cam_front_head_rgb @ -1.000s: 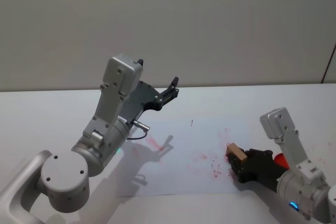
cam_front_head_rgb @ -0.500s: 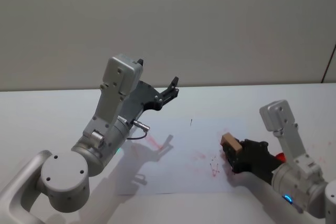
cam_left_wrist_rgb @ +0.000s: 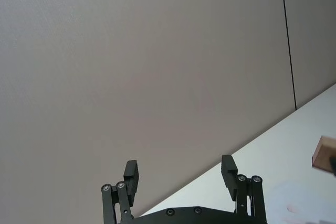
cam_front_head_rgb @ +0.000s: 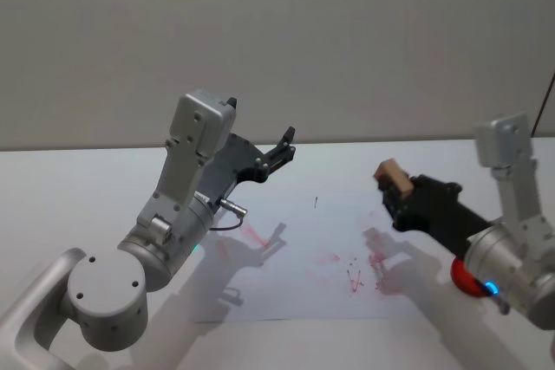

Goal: Use the one hand to pick up the stamp and affix it onto the A4 paper.

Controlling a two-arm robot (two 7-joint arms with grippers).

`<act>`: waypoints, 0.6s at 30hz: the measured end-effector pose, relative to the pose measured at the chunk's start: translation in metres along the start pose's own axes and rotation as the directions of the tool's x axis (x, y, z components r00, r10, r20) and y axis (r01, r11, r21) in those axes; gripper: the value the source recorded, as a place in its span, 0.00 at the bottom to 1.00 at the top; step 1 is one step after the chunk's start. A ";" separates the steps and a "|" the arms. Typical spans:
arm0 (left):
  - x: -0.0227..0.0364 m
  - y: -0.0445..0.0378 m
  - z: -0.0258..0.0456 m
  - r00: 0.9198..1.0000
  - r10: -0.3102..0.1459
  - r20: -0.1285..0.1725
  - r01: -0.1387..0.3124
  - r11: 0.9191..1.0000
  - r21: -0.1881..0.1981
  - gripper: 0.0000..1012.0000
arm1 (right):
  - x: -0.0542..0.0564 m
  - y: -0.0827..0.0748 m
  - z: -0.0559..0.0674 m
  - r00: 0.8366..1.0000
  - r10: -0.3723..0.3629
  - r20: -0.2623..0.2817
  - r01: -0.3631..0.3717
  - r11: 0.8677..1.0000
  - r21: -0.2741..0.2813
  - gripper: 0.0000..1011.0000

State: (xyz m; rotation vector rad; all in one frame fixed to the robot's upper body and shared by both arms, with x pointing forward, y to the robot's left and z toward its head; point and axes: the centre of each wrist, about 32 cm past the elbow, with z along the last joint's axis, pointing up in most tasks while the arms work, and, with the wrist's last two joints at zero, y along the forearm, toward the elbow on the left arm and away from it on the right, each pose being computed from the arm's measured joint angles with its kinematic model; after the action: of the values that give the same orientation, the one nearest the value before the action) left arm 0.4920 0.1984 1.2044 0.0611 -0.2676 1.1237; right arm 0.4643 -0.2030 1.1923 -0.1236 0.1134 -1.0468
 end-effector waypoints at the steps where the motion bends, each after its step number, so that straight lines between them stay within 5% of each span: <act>1: 0.0000 0.0000 0.0000 1.000 0.000 0.000 0.000 1.000 0.000 0.99 | 0.001 -0.002 0.001 1.000 -0.006 -0.001 0.006 1.000 0.005 0.22; 18: 0.0000 0.0000 0.0000 1.000 0.000 0.000 0.000 1.000 0.000 0.99 | 0.032 -0.048 -0.005 0.988 -0.151 0.034 0.153 0.987 -0.055 0.22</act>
State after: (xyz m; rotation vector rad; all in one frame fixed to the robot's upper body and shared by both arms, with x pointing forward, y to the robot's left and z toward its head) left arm 0.4920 0.1984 1.2044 0.0612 -0.2676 1.1237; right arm 0.4381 -0.2550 1.1940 -0.2017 0.1085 -1.1941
